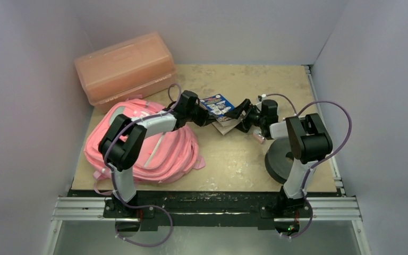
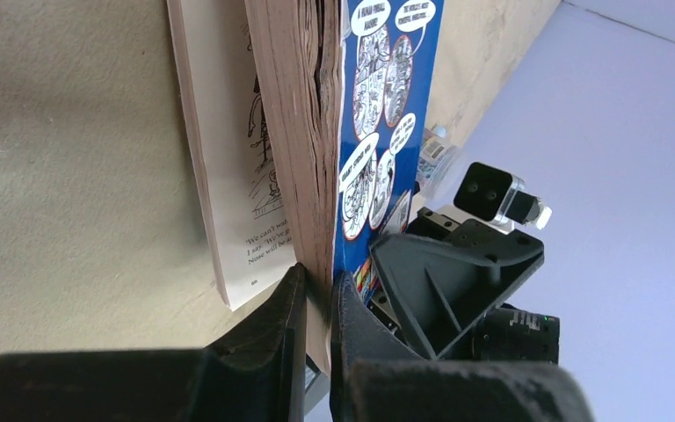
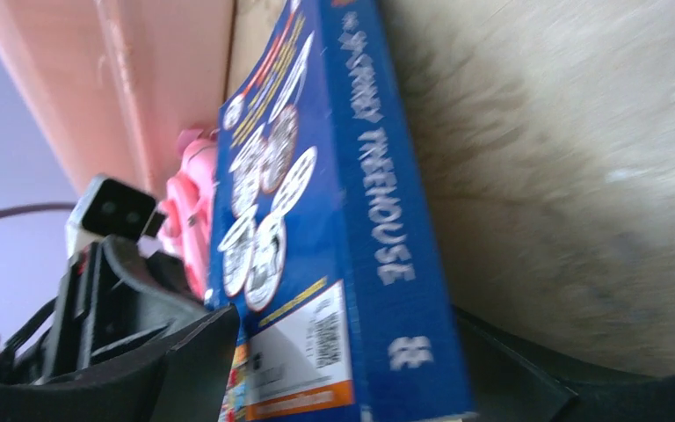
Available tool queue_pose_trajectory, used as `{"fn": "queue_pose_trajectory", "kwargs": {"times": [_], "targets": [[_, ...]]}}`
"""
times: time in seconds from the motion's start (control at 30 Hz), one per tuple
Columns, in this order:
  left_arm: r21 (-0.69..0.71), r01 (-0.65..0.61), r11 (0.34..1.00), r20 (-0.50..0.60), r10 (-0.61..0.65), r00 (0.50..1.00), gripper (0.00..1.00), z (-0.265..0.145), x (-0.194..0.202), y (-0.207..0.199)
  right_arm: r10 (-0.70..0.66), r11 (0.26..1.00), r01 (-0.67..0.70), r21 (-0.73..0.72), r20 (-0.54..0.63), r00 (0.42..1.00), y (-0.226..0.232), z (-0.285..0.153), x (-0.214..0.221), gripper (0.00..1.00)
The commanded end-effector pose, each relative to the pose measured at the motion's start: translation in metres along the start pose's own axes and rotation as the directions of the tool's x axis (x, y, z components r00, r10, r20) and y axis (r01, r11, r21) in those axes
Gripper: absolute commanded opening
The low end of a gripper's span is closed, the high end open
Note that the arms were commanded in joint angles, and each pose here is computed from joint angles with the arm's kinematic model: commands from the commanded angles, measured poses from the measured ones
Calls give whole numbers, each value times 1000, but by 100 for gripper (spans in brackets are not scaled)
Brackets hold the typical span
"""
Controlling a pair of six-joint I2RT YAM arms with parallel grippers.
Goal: Pack the student bag
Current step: Pick up the book from the center of the board, then place the book in the student bag.
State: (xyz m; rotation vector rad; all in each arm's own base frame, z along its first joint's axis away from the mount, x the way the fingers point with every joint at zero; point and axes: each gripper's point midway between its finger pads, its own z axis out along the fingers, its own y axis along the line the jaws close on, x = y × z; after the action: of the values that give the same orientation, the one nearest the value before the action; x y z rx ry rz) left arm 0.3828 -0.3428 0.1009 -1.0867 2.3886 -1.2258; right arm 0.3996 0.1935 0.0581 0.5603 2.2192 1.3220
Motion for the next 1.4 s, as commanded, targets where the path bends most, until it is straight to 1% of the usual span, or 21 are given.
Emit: {"fn": "queue_pose_trajectory", "kwargs": {"times": [0.0,0.1,0.17,0.27,0.33,0.43,0.53,0.7,0.77,0.8,0.87,0.93,0.97,1.0,1.03,1.07,1.1,1.13,1.23,1.3,1.37], "targets": [[248,-4,969,-53,17,998,0,-28,12,-65,-31,979,31,-200,3,1000,57,0,14,86],[273,12,962,-81,10,997,0,-26,16,-65,-10,979,19,-202,45,999,65,-4,26,84],[287,20,958,-93,7,996,0,-26,17,-65,7,979,14,-203,103,995,68,-11,28,79],[294,20,955,-98,9,995,0,-30,19,-59,25,983,12,-184,201,979,68,-19,19,75],[293,12,956,-92,16,996,0,-33,19,-55,25,984,25,-178,275,961,70,-24,7,69],[298,-1,955,-99,32,995,0,-36,22,-49,40,978,29,-206,323,946,79,-30,-1,59],[305,-24,952,-152,73,986,0,-41,34,-46,57,976,27,-214,374,926,79,-36,-8,50],[266,-73,961,-245,141,959,12,-48,52,-22,-18,975,105,-195,404,914,88,-40,-13,27],[267,-144,953,-231,208,950,19,-56,55,-11,-55,978,137,-160,431,901,89,-46,-16,18],[261,-189,947,-219,249,943,25,-63,58,-5,-85,977,162,-138,445,892,90,-49,-18,14],[263,-299,917,-189,353,916,31,-79,61,3,-153,970,223,-100,465,872,96,-56,-22,6],[253,-419,872,-150,464,873,38,-99,63,8,-228,955,290,-58,482,846,103,-64,-25,1],[242,-479,844,-127,517,847,44,-110,62,10,-267,946,322,-30,488,831,106,-68,-28,0],[220,-543,811,-107,573,813,54,-121,61,15,-308,936,352,2,488,817,108,-72,-29,0],[191,-600,777,-85,622,778,59,-134,58,17,-351,923,384,35,488,799,111,-76,-32,0],[159,-663,732,-56,677,734,60,-146,53,20,-398,906,418,70,481,781,113,-80,-33,0],[130,-736,664,-26,744,667,68,-160,48,23,-441,888,447,107,474,762,115,-85,-36,0],[78,-784,616,-3,787,618,69,-169,40,27,-487,865,482,141,466,738,118,-92,-37,0],[-83,-874,478,-38,875,482,70,-193,20,53,-623,781,562,271,378,685,119,-103,-44,0],[-156,-912,378,-103,912,396,72,-203,13,70,-689,724,594,351,325,647,121,-115,-50,0],[-204,-943,263,-201,931,303,74,-208,14,88,-743,664,611,431,292,602,126,-133,-56,0]]}}
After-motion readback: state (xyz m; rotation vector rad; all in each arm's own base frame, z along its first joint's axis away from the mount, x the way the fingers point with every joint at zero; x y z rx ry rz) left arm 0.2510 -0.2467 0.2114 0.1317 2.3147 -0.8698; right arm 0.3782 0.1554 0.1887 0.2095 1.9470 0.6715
